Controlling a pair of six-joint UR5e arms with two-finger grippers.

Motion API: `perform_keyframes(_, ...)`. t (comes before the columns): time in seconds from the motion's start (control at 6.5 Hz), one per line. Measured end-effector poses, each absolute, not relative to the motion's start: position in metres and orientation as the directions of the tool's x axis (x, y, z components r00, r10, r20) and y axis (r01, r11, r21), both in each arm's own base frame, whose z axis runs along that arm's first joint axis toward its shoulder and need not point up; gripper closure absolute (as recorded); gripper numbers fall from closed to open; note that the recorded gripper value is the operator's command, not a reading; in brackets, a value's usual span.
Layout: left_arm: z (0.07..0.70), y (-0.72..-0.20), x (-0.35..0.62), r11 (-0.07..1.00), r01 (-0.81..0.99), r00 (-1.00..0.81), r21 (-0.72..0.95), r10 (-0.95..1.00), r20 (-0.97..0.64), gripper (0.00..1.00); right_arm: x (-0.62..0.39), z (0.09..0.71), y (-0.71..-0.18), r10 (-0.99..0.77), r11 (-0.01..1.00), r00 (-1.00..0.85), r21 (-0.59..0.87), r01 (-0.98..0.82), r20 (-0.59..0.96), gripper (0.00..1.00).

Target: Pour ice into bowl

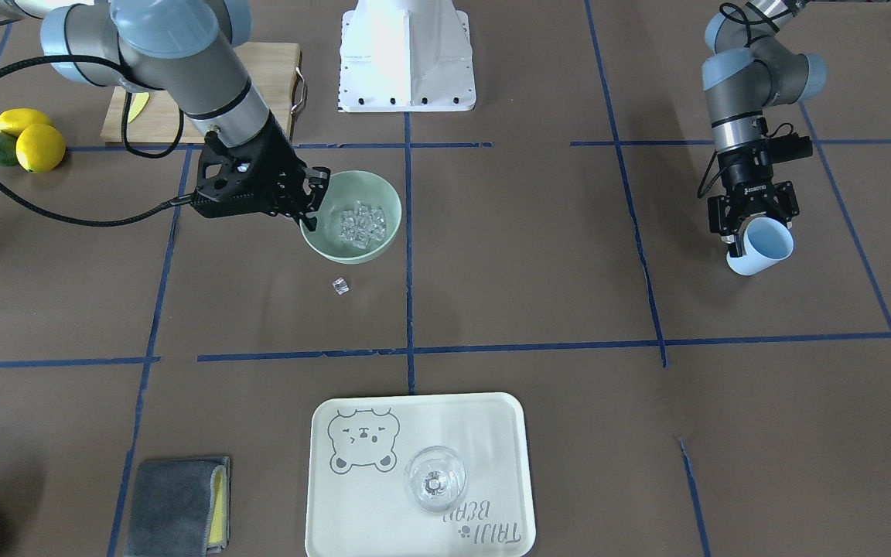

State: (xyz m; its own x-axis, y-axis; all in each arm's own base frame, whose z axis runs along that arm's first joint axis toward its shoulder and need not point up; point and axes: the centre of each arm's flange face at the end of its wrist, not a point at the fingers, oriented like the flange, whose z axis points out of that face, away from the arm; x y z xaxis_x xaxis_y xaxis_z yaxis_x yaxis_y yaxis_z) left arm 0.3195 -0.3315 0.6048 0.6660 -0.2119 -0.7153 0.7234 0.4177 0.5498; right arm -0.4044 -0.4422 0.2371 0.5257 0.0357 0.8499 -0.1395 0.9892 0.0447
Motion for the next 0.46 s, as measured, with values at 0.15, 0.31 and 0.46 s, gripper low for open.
perform_keyframes(0.15, 0.594, -0.327, 0.304, 0.419, 0.715, 0.674, 0.559, -0.2, -0.711, 0.0, -0.393, 0.256, -0.434, 0.025, 0.99, 0.544, 0.055, -0.13, 0.839, 1.0)
perform_keyframes(0.31, 0.579, -0.322, 0.285, 0.42, 0.704, 0.684, 0.573, -0.184, -0.706, 0.0, -0.385, 0.275, -0.43, 0.029, 0.99, 0.563, 0.053, -0.128, 0.826, 1.0)
perform_keyframes(0.46, 0.56, -0.321, 0.269, 0.416, 0.691, 0.697, 0.591, -0.164, -0.698, 0.0, -0.373, 0.294, -0.424, 0.031, 0.99, 0.582, 0.054, -0.127, 0.813, 1.0)
